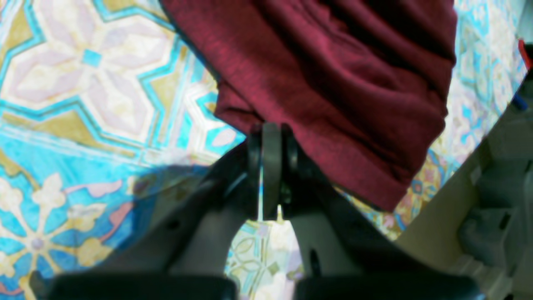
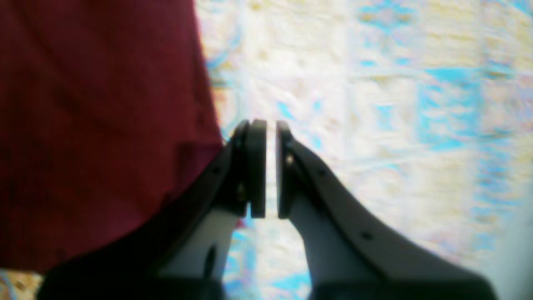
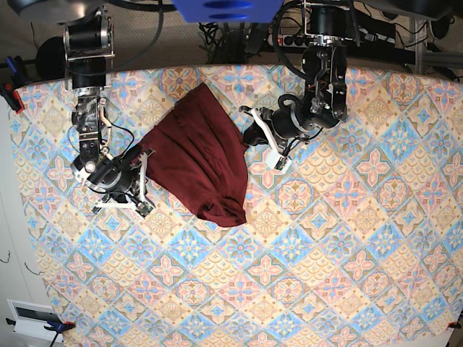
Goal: Layout the t-shirt on the table in an organized manner, then fold the t-shirt properly
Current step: 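Release the shirt with the left gripper and lift it away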
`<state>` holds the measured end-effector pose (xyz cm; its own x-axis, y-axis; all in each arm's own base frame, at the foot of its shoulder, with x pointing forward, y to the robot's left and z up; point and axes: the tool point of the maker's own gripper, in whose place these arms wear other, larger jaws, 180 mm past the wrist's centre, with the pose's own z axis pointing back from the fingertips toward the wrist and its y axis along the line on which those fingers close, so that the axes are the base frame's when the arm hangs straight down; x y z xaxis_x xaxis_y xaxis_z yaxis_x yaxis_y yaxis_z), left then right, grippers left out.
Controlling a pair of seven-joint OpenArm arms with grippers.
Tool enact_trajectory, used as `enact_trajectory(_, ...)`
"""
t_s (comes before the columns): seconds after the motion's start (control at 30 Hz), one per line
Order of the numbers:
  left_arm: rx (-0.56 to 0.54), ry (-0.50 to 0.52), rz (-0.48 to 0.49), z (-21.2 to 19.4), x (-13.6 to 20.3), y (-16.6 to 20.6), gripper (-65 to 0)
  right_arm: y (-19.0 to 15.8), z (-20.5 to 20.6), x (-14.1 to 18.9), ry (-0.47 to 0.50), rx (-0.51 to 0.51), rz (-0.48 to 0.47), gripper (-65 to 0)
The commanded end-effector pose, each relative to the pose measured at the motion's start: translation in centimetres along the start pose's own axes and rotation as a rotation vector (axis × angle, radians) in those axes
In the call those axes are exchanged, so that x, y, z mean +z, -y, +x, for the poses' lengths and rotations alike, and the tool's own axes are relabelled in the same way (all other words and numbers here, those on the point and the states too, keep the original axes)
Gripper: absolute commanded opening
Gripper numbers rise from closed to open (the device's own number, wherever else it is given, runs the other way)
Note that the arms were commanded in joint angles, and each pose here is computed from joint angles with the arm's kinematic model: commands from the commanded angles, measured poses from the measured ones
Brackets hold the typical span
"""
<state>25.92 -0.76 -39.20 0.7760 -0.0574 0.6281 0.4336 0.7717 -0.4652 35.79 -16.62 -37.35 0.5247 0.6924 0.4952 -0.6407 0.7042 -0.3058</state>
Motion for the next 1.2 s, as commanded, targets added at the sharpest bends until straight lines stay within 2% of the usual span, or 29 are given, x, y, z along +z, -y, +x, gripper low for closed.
enact_trajectory(0.0,-0.007,0.04,-0.017,1.1,0.2,0.5,-65.0,1.2,0.5,0.4,0.013,0.001,-0.024,-61.2)
enact_trajectory(0.2,-0.014,-0.042,-0.082,0.0,-2.9,1.8,-65.0,0.5,-0.2,-0.1,-0.01,-0.003,-0.003,-61.2)
enact_trajectory(0.3,-0.015,-0.024,-0.107,0.3,-4.4,2.3,-65.0,-1.3,0.0,-0.6,-0.018,0.048,0.035,-61.2)
enact_trajectory(0.4,0.023,-0.019,-0.089,0.6,-5.7,1.6,-65.0,-3.9,-1.0,-1.0,-0.039,0.075,0.085,-61.2)
enact_trajectory(0.47,0.049,-0.026,-0.07,0.7,-6.5,1.0,-65.0,-4.3,-1.3,-0.9,-0.039,0.075,0.09,-61.2)
enact_trajectory(0.73,0.054,-0.006,-0.049,3.0,-10.1,0.3,-65.0,-2.4,0.1,2.7,0.052,0.06,-0.017,-61.2)
enact_trajectory(0.87,0.067,0.027,-0.044,5.5,-12.0,0.4,-65.0,-3.6,0.7,4.7,0.095,0.088,-0.033,-61.2)
enact_trajectory(1.03,0.052,0.067,-0.052,8.7,-12.2,0.6,-65.0,-6.6,-1.2,5.0,0.067,0.094,0.02,-61.2)
enact_trajectory(1.17,0.021,0.114,-0.054,10.6,-10.2,0.8,-65.0,-7.9,-0.9,4.8,0.075,0.107,0.051,-61.2)
